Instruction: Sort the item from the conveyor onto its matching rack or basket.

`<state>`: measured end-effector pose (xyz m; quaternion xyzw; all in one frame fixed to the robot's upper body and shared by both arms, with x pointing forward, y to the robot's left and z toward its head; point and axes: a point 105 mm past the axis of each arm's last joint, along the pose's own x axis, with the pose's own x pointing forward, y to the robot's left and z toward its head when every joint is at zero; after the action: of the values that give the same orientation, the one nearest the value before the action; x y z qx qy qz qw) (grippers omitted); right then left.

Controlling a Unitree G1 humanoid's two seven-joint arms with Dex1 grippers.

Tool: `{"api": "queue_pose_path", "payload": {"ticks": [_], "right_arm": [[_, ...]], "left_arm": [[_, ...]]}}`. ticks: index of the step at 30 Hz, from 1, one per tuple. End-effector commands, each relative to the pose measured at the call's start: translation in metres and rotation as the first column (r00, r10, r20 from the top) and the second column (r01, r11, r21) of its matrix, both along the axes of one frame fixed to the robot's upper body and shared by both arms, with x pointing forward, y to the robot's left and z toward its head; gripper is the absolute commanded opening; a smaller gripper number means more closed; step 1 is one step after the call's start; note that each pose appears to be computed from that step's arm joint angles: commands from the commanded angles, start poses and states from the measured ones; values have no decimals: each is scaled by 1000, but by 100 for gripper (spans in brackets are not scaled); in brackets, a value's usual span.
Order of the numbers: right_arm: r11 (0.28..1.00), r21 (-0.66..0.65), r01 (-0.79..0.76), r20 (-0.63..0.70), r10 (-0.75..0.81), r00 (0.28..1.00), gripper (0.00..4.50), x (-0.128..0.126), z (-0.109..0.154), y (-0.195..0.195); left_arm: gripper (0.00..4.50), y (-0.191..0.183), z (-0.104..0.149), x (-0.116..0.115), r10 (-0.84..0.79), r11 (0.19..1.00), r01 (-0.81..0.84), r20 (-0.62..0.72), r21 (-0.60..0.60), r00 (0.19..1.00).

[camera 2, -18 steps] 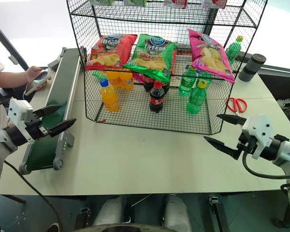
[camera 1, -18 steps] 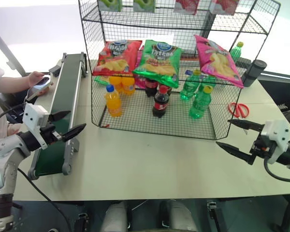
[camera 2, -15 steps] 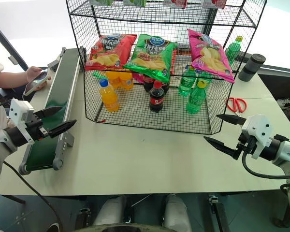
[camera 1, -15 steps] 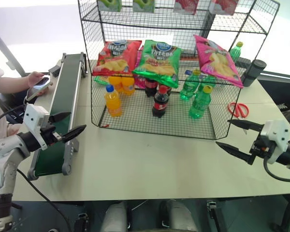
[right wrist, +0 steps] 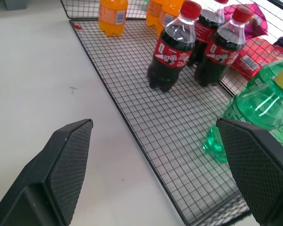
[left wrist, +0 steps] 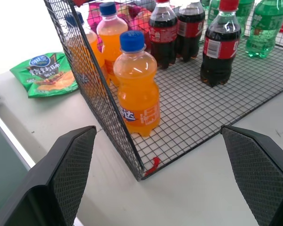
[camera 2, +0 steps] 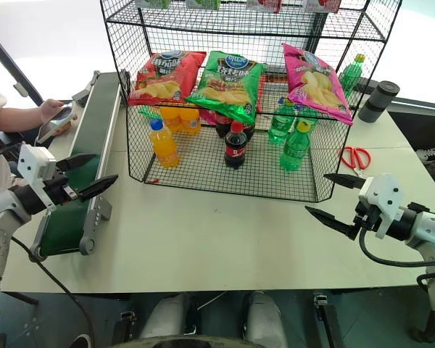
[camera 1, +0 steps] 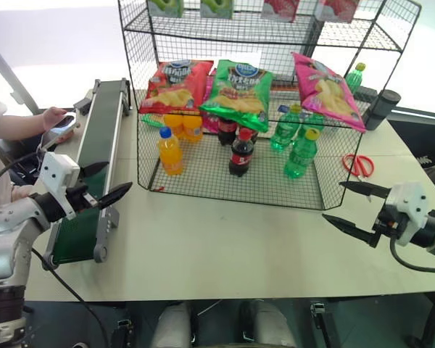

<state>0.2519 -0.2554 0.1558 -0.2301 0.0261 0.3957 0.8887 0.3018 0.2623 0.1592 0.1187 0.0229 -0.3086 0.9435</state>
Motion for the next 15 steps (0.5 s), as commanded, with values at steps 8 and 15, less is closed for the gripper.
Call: {"api": "queue_pose_path", "payload": {"ticks": [8, 15], "right_arm": [[1000, -24, -18, 58, 19, 998, 437, 3, 11, 2], [999, -36, -16, 58, 18, 998, 437, 0, 11, 0]], "left_arm": [[450, 0, 11, 11, -6, 1000, 4, 74, 24, 997], [450, -3, 9, 14, -22, 999, 20, 82, 28, 996]]}}
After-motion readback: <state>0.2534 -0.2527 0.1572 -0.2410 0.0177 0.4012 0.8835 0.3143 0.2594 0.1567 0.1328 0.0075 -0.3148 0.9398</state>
